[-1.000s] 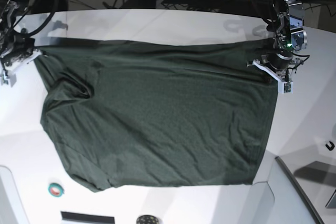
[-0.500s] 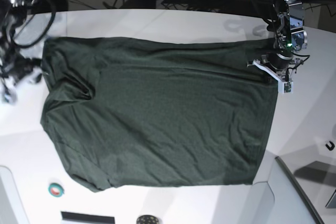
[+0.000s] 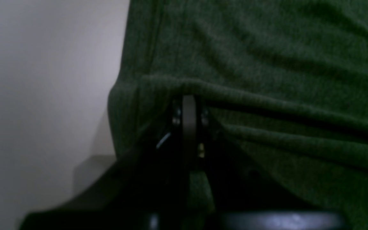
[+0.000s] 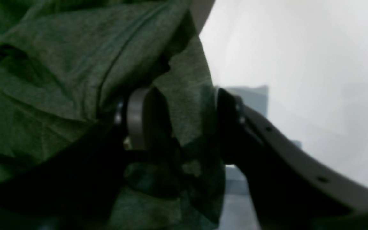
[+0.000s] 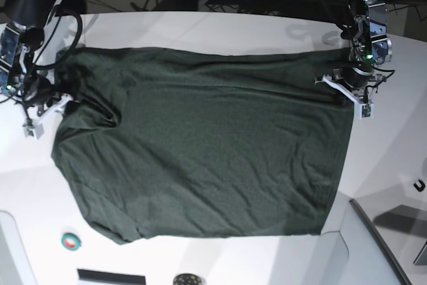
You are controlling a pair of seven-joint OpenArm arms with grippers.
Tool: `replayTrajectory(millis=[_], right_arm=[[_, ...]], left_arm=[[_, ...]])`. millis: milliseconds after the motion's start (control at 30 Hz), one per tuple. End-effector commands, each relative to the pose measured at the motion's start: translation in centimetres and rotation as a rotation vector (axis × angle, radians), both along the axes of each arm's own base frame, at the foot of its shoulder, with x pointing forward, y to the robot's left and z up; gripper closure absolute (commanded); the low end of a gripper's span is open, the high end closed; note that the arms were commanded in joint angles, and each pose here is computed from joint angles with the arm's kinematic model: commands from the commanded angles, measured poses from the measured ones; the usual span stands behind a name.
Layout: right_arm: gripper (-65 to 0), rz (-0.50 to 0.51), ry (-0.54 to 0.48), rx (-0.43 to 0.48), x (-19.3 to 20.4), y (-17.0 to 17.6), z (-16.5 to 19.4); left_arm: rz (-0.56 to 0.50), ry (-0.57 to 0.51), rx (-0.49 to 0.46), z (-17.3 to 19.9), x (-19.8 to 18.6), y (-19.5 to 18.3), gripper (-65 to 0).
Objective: Layout the t-shirt on the table in an organized manner, then fold the t-shirt properly
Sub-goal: 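Release and regrasp the shirt edge with the right gripper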
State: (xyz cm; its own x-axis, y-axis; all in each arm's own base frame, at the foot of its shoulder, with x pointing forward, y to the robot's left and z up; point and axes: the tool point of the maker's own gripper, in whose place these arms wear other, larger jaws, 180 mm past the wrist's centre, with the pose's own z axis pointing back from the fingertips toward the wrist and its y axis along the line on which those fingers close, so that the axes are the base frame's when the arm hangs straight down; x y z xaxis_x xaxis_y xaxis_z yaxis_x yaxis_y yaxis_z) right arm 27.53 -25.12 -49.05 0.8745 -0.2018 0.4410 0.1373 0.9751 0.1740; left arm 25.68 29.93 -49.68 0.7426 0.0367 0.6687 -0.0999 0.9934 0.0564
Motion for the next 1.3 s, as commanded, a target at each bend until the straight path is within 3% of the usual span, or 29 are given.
replayTrajectory(millis=[0, 100, 133, 533, 767, 867, 933, 1100, 1133, 1267], right_arm=[[-21.0, -0.001, -0.013, -0.028, 0.5, -1.4, 0.8], [-2.3, -0.004, -0.001, -0.034, -0.2, -1.7, 0.5], [0.0, -0.008, 0.004, -0.037, -0.5, -1.9, 0.4], [0.0, -0.104, 0.014, -0.129, -5.4, -6.7, 1.8], [0.0, -0.239, 0.125, -0.114, -10.0, -9.2, 2.2], [-0.5, -0.246, 0.135, -0.111, -10.7, -8.6, 2.4], [-5.1, -0.238, 0.125, -0.13, -10.8, -8.5, 3.1], [-31.4, -0.186, 0.034, -0.177, -8.2, -7.6, 5.6], [-34.2, -0.149, 0.01, -0.182, -6.8, -7.1, 6.0], [-34.8, -0.001, -0.053, -0.177, -1.9, -4.4, 5.8]], left_arm=[[0.006, 0.221, 0.026, -3.0, -4.5, 0.6, 0.0], [0.005, 0.221, 0.032, -2.8, -4.5, 0.9, 0.0], [0.005, 0.221, 0.032, -2.8, -4.5, 0.9, 0.0], [0.005, 0.221, 0.032, -2.8, -4.5, 0.9, 0.0], [0.005, 0.221, 0.032, -2.8, -4.5, 0.9, 0.0], [0.005, 0.221, 0.032, -2.8, -4.5, 0.9, 0.0], [0.006, 0.221, 0.03, -2.9, -4.5, 0.9, 0.0], [0.006, 0.221, 0.03, -2.9, -4.5, 0.9, 0.0], [0.006, 0.221, 0.03, -2.9, -4.5, 0.9, 0.0], [0.006, 0.221, 0.03, -2.9, -4.5, 0.9, 0.0]])
